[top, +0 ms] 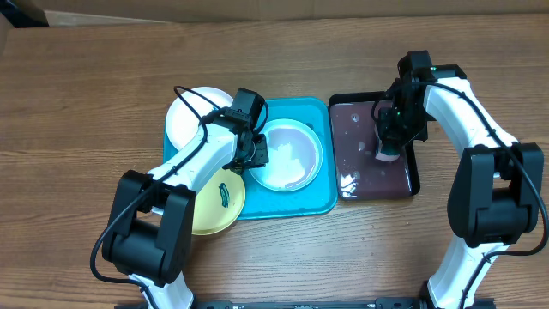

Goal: Clean dirty plates on tray and stack at the side
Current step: 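Return the sponge to the black tray and release it, then lift the white plate with the left gripper and carry it rightward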

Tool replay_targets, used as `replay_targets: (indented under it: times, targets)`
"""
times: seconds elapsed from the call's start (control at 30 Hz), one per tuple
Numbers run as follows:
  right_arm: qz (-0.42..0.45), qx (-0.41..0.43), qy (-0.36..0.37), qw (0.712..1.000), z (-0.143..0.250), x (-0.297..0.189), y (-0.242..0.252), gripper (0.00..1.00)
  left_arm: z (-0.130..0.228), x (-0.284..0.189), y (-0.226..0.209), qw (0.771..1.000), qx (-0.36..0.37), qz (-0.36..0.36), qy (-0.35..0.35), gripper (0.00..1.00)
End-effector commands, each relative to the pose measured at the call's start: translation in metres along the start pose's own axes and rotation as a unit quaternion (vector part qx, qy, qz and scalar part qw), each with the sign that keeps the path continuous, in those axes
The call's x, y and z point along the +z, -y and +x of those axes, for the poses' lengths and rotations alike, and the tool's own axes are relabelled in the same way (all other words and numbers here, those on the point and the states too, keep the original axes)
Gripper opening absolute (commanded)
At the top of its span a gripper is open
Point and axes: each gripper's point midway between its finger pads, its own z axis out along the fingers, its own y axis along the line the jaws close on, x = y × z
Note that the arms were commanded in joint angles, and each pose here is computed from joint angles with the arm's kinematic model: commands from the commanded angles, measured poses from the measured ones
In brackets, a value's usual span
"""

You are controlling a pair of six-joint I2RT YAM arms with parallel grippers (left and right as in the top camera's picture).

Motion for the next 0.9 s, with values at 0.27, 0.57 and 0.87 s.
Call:
replay_targets:
  times: [0.27, 0.57, 0.87]
  targets:
    - [-0.002, -0.001, 0.006, 1.0, 0.01, 0.011, -0.002, 0.52, 0.001, 0.005, -0.003, 1.0, -0.009, -0.012, 0.0, 0.38]
    - [-0.027, 0.01, 0.044, 0.999, -0.021, -0.038, -0.006, 0.52, 0.0, 0.005, -0.004, 1.0, -0.014, -0.014, 0.001, 0.34]
    - [-0.026, 0.089, 0.09, 0.992, -0.047, -0.065, 0.049, 0.86, 0.006, 0.024, -0.008, 0.999, -0.031, -0.022, -0.023, 0.14]
